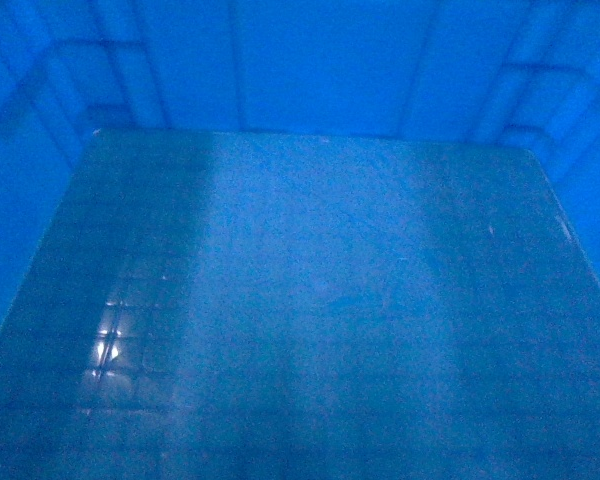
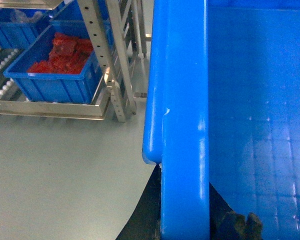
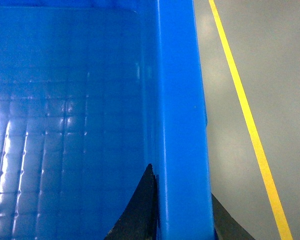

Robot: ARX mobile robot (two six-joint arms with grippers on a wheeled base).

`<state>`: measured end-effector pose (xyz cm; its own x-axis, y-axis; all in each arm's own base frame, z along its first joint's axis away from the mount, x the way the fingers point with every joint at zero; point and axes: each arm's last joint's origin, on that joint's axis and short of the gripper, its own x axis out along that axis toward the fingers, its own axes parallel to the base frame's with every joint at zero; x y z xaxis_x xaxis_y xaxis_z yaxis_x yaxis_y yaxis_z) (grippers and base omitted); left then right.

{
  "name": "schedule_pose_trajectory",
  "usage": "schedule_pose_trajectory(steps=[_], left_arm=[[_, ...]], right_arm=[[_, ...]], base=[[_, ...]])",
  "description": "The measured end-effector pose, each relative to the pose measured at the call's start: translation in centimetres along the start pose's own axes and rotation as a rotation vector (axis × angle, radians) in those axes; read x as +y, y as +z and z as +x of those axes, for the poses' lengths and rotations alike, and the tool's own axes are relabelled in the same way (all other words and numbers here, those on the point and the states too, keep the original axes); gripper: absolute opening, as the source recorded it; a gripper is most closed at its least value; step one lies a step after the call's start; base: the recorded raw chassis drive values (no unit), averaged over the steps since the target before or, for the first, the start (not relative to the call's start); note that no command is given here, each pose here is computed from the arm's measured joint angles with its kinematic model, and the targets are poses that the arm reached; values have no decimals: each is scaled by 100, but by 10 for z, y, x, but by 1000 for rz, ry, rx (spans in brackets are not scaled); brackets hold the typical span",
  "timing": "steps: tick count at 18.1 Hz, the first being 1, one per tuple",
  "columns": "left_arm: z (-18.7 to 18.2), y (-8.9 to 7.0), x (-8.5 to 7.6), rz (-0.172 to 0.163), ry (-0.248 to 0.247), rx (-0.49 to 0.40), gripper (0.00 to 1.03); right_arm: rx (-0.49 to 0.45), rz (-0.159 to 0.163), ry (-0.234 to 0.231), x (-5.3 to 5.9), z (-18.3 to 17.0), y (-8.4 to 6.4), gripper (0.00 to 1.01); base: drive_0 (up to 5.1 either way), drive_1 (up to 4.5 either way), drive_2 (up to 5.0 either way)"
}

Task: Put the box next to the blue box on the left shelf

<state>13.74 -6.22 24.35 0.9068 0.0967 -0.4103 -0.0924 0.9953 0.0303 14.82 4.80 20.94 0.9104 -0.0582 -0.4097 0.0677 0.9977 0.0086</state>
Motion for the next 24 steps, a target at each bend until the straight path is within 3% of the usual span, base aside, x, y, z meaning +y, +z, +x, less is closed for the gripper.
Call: schedule_pose_trajectory(steps=[24], left_arm=[[1,-1,0,3,1,8,9]], right_arm=[[7,-4,-3,0,0,-1,10]], base=[[-494,243,254]])
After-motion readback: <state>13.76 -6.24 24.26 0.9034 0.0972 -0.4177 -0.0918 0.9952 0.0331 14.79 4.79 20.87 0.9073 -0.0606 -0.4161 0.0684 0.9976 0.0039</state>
